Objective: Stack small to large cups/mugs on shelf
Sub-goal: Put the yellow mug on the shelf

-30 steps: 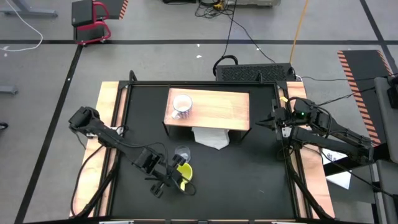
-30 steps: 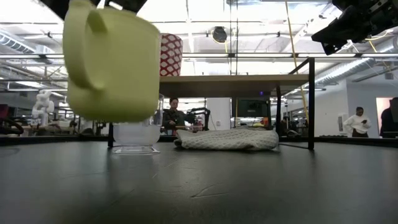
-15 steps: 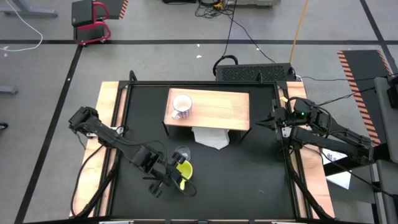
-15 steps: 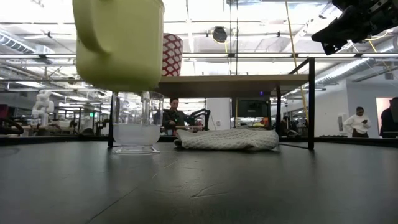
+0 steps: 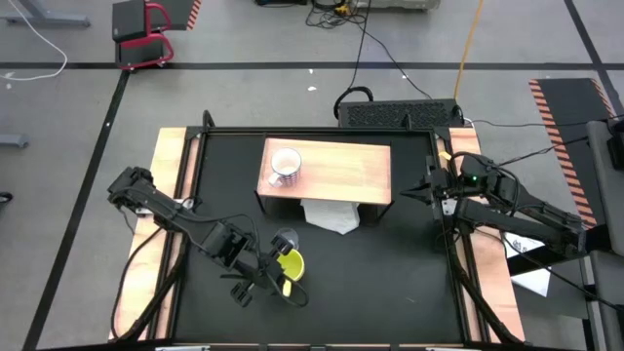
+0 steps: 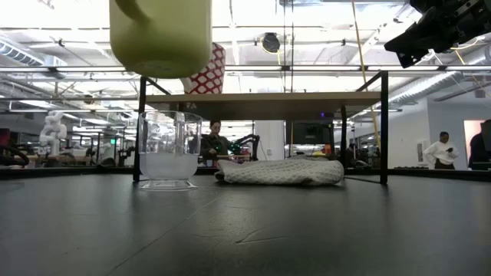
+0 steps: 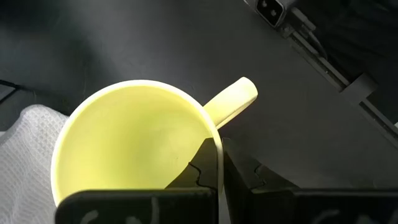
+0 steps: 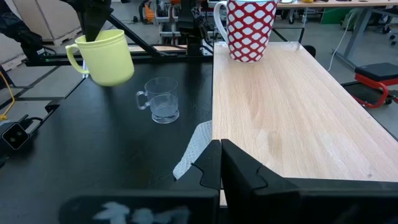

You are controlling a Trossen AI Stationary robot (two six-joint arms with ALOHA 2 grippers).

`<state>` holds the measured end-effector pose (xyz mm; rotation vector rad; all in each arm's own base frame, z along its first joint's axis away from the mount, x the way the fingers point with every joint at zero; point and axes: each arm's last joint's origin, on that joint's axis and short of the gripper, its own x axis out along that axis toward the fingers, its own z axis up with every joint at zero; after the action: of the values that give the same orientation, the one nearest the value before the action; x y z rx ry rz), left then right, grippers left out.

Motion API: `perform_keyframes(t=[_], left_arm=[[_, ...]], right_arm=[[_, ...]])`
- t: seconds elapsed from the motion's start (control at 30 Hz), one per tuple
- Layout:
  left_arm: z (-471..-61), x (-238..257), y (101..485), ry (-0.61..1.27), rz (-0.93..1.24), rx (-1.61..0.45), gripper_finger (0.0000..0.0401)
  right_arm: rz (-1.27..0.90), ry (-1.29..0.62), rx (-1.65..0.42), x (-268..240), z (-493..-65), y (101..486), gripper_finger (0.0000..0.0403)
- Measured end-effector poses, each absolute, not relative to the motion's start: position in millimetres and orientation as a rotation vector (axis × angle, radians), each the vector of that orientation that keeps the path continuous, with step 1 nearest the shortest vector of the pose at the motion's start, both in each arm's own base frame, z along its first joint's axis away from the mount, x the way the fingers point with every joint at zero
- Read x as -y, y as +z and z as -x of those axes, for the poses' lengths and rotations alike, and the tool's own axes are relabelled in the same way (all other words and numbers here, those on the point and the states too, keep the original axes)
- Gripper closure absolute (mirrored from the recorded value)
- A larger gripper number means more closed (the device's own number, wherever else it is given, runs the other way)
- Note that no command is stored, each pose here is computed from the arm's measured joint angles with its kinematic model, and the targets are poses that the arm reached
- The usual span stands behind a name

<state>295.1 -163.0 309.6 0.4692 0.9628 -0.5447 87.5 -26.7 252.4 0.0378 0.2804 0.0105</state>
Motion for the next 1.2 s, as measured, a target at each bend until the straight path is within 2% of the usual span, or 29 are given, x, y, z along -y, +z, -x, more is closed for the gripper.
perform_keyframes(t=[0.77, 1.2], left_arm=[[-295, 161, 309, -0.532, -0.492, -0.965, 0.0397], [-315, 127, 311, -0.523, -0.434, -0.942, 0.0397]], right_arm=[[-0.038, 0.010, -0.281, 27, -87, 252, 0.0403], [-0.038, 0.010, -0.281, 27, -87, 252, 0.0403]])
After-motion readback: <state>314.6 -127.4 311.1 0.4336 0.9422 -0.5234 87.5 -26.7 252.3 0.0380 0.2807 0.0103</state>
